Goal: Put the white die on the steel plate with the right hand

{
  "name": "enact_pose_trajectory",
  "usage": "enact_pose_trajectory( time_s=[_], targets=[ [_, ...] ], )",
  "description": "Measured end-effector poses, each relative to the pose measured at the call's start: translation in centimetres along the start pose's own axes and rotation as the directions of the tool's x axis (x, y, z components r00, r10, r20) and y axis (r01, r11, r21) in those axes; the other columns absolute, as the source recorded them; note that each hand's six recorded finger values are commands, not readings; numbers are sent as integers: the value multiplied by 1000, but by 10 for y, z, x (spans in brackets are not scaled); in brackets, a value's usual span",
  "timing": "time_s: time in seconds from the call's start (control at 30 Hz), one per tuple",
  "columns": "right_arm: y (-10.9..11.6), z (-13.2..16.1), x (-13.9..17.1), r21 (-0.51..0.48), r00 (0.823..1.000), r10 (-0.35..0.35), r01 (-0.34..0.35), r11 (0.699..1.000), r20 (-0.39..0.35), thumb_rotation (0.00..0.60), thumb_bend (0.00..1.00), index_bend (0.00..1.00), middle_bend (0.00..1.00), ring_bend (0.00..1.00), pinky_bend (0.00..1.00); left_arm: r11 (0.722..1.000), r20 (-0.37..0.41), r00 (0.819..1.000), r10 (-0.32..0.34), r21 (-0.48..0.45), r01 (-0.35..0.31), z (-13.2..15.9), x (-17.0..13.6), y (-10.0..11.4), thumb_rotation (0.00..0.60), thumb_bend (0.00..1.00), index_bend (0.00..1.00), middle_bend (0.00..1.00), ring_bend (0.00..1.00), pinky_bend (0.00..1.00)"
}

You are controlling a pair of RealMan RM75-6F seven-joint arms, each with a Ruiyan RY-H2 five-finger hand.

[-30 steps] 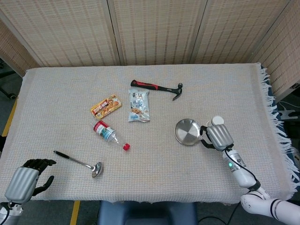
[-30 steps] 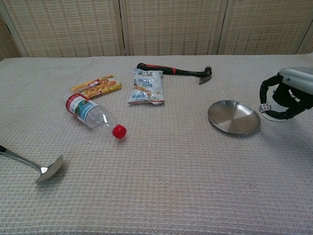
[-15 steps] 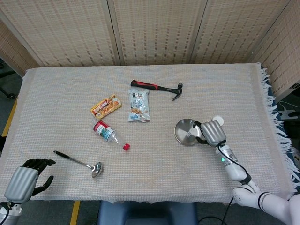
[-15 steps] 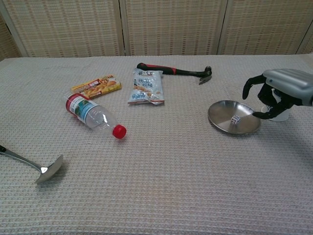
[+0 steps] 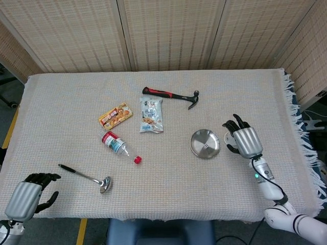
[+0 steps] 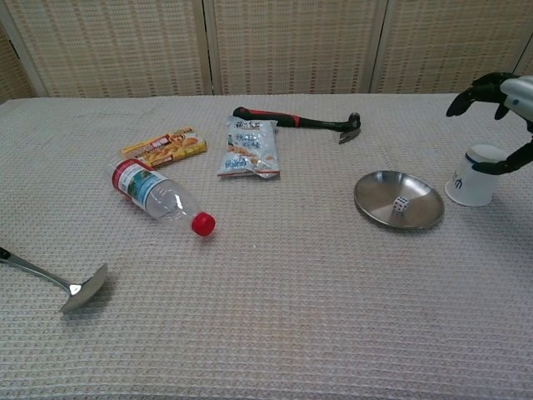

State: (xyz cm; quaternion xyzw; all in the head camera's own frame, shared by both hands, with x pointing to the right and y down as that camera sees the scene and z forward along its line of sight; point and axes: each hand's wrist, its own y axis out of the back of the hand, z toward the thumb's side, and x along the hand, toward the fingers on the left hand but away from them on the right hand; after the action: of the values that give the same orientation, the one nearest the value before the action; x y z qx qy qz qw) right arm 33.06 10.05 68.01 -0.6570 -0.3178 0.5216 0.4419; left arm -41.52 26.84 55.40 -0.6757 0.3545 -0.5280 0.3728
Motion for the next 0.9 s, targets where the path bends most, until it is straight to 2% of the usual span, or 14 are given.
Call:
enact_pose_trajectory(
  time_s=[0.2, 0.4, 0.9],
  targets=[
    [-9, -27, 4, 23, 995, 51, -53, 998, 86, 600, 67, 238, 217, 45, 299, 1000, 0, 1000, -3, 3, 3, 0, 0, -1, 600, 335, 356, 414, 357, 373],
    [-25, -44, -1, 27, 987, 90, -95, 995, 130, 600, 67, 253, 216, 46, 317, 1000, 0, 1000, -9, 7, 9, 0, 0, -2, 600, 336, 358, 418, 357, 372],
    [-58, -43, -15, -13, 985, 122, -121, 993, 121, 600, 67, 313, 220, 104, 422, 1000, 0, 1000, -8, 5, 8, 0, 0, -1, 600, 336, 358, 425, 357, 373]
  ],
)
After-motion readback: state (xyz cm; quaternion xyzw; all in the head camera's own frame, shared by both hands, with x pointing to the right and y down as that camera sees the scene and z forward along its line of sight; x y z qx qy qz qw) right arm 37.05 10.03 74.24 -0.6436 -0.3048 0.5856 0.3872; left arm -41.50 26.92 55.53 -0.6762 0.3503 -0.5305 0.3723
